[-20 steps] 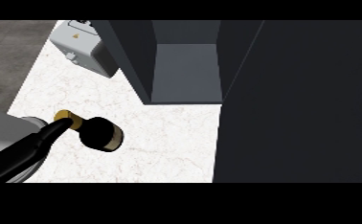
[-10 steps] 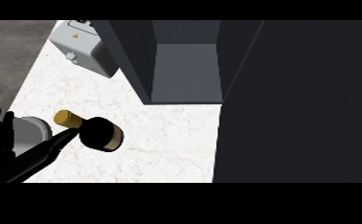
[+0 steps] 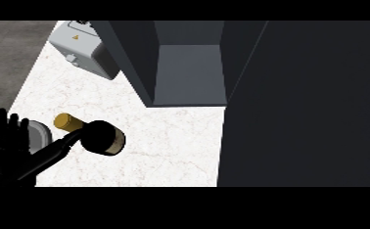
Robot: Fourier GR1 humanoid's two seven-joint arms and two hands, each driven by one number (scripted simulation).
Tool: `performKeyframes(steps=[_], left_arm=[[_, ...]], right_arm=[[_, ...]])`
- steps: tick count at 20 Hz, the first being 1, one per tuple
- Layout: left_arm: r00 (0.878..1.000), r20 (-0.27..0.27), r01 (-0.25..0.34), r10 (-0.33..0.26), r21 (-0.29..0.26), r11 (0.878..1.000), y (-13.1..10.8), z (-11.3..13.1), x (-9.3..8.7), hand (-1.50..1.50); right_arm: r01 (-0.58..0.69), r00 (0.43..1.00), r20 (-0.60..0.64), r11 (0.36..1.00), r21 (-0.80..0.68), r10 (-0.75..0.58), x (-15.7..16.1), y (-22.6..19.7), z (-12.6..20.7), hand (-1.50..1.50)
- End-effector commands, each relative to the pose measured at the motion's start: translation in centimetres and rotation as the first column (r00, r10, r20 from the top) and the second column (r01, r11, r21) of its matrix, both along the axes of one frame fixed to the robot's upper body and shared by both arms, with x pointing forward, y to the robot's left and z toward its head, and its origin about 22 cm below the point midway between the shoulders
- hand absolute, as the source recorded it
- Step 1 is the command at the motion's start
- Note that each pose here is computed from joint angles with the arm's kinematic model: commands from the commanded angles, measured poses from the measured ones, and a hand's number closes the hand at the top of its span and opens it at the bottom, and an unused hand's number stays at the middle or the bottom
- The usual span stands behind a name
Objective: Pick up the wine, place it into the cabinet and close the cabinet
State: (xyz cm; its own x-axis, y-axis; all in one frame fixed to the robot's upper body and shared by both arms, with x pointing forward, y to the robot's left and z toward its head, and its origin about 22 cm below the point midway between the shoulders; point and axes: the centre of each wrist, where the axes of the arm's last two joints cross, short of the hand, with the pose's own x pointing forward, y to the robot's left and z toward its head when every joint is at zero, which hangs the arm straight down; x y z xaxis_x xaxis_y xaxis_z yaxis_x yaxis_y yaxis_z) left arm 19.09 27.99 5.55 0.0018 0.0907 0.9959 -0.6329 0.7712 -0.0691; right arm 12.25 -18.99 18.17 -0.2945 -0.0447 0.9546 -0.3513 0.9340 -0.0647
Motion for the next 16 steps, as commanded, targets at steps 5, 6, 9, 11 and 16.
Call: performKeyframes(steps=[5, 6, 9, 11, 16], left_arm=[[0.999, -0.042, 0.011, -0.012, -0.025, 1.000, 0.9, -4.0, 0.2, -1.50], [0.999, -0.045, 0.003, -0.003, -0.018, 1.000, 0.0, -5.7, 0.4, -1.50], [0.999, -0.030, 0.034, -0.036, -0.053, 0.998, 2.3, -7.1, 0.5, -1.50], [0.998, -0.035, 0.050, -0.052, -0.055, 0.997, 1.0, -8.1, 0.8, -1.50], [0.996, -0.048, 0.069, -0.073, -0.073, 0.995, -0.3, -10.2, 2.0, -1.50]], right_arm=[[-0.011, 0.997, 0.079, 0.998, 0.057, 0.006, -5.1, -1.3, 3.7, -1.50], [-0.039, 0.996, 0.085, 0.997, 0.062, 0.033, -5.1, -1.2, 3.7, -1.50], [-0.035, 0.997, 0.073, 0.997, 0.069, 0.030, -5.0, -1.0, 3.6, -1.50], [-0.030, 0.995, 0.094, 0.996, 0.080, 0.023, -5.2, -1.4, 3.8, -1.50], [-0.032, 0.995, 0.093, 0.998, 0.054, 0.027, -4.4, -1.0, 3.1, -1.50]])
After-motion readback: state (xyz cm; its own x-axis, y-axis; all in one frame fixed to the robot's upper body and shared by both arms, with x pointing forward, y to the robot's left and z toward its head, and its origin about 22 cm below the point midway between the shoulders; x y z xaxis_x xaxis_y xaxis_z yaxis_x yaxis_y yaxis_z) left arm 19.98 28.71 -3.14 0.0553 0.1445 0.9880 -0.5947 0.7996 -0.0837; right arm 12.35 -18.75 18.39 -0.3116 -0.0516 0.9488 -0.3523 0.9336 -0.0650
